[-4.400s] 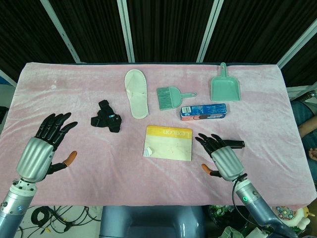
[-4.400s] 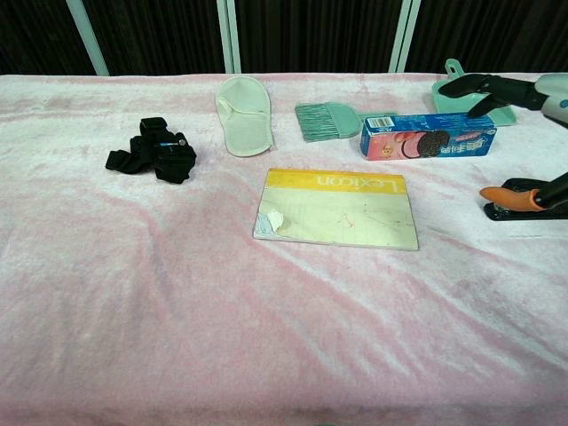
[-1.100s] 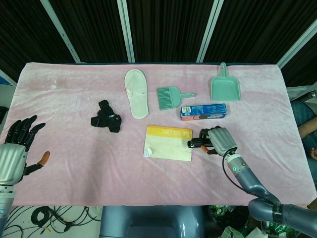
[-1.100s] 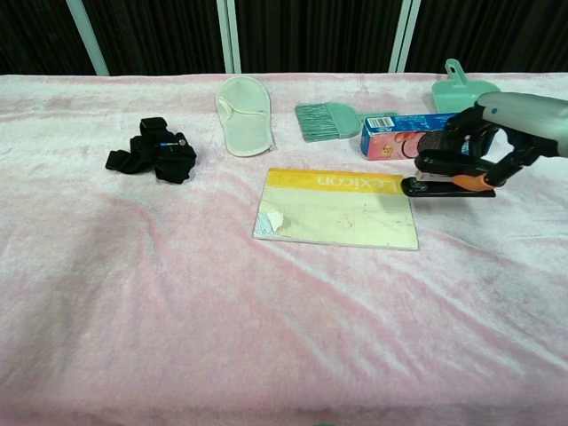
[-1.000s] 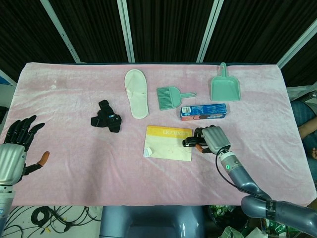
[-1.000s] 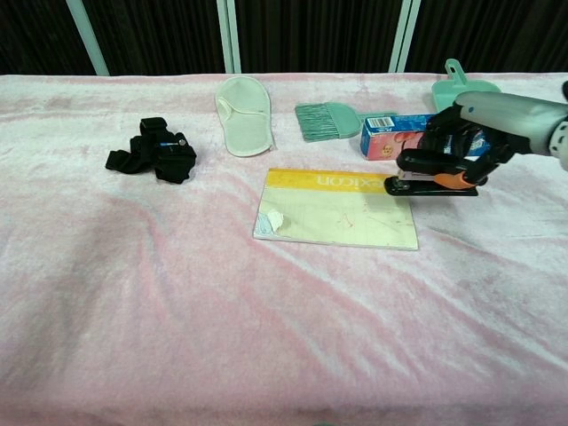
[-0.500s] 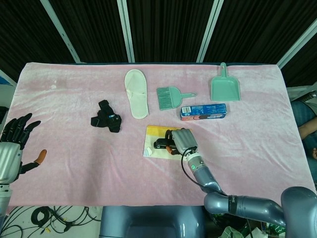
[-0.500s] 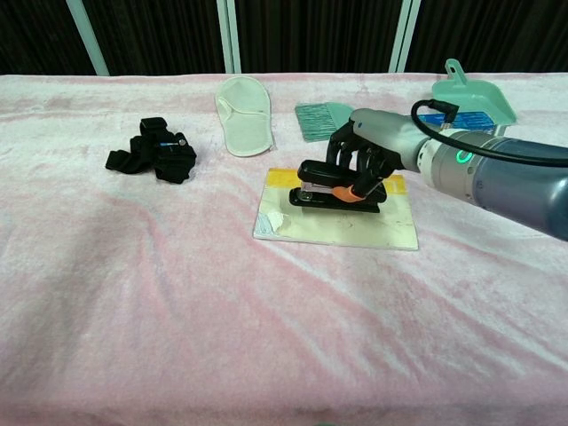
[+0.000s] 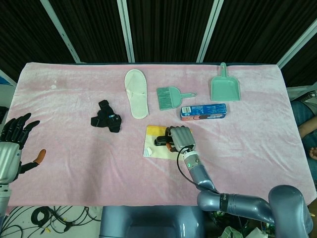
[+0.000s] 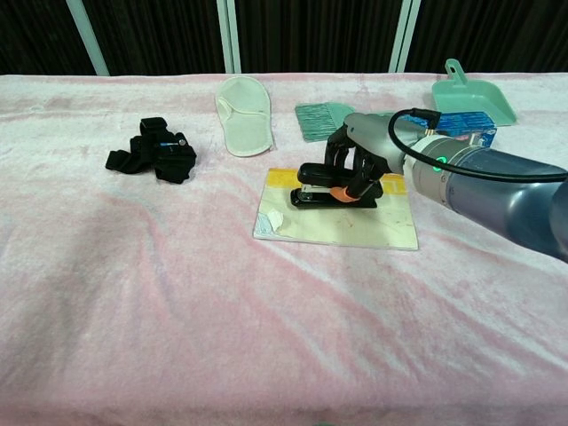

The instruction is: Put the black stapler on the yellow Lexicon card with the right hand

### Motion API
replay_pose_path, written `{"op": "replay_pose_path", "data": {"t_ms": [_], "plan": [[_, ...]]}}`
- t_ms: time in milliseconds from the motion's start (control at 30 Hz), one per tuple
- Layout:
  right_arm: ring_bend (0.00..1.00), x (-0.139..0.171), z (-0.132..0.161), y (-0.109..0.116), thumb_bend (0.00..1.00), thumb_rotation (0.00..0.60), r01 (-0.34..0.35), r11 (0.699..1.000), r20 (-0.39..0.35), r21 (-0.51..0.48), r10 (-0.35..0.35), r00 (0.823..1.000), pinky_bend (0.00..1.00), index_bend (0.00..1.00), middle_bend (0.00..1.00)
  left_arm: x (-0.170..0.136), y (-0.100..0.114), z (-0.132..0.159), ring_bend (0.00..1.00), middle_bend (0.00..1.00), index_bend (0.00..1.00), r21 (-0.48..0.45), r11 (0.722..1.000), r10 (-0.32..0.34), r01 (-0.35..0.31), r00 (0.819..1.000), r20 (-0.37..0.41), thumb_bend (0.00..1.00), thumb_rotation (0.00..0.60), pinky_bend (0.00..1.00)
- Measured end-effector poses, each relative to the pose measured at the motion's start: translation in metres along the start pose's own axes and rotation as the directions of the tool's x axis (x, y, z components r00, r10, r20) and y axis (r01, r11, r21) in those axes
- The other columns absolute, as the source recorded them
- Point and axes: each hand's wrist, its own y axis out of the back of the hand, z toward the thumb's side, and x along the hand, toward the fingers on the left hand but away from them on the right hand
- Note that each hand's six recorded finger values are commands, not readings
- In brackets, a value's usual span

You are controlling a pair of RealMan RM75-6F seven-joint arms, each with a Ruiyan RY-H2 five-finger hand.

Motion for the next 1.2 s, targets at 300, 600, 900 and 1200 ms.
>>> {"op": "replay_pose_path", "data": {"t_ms": [300, 600, 900, 1200], "plan": [[0.14, 0.001, -0.004, -0.003, 0.19, 0.600, -0.008, 1.000, 0.026, -0.005, 0.008, 1.000, 0.17, 0.13, 0.05, 0.000, 0.001, 0.000, 0.00, 0.02, 0.15, 0.004, 1.000, 0.000, 0.000, 1.000, 0.002, 0.32, 0.600, 0.04], [0.12, 0.021, -0.025, 0.038, 0.17, 0.600, 0.069, 0.997, 0.049, -0.029, -0.067, 0.997, 0.14, 0.10, 0.04, -0.001, 0.000, -0.003, 0.00, 0.02, 0.15, 0.030, 0.999, -0.015, 0.015, 1.000, -0.007, 0.32, 0.600, 0.03], [0.11, 0.091, -0.112, 0.111, 0.17, 0.600, 0.203, 0.970, 0.128, 0.133, -0.220, 0.967, 0.10, 0.10, 0.04, -0.003, 0.001, -0.003, 0.00, 0.02, 0.15, 0.041, 0.999, -0.016, 0.017, 1.000, -0.023, 0.32, 0.600, 0.03], [0.11, 0.169, -0.173, 0.117, 0.17, 0.600, 0.294, 0.927, 0.109, 0.234, -0.326, 0.939, 0.10, 0.10, 0.04, -0.011, -0.002, -0.009, 0.00, 0.02, 0.15, 0.076, 0.996, -0.035, 0.039, 0.998, -0.053, 0.32, 0.600, 0.03]]}}
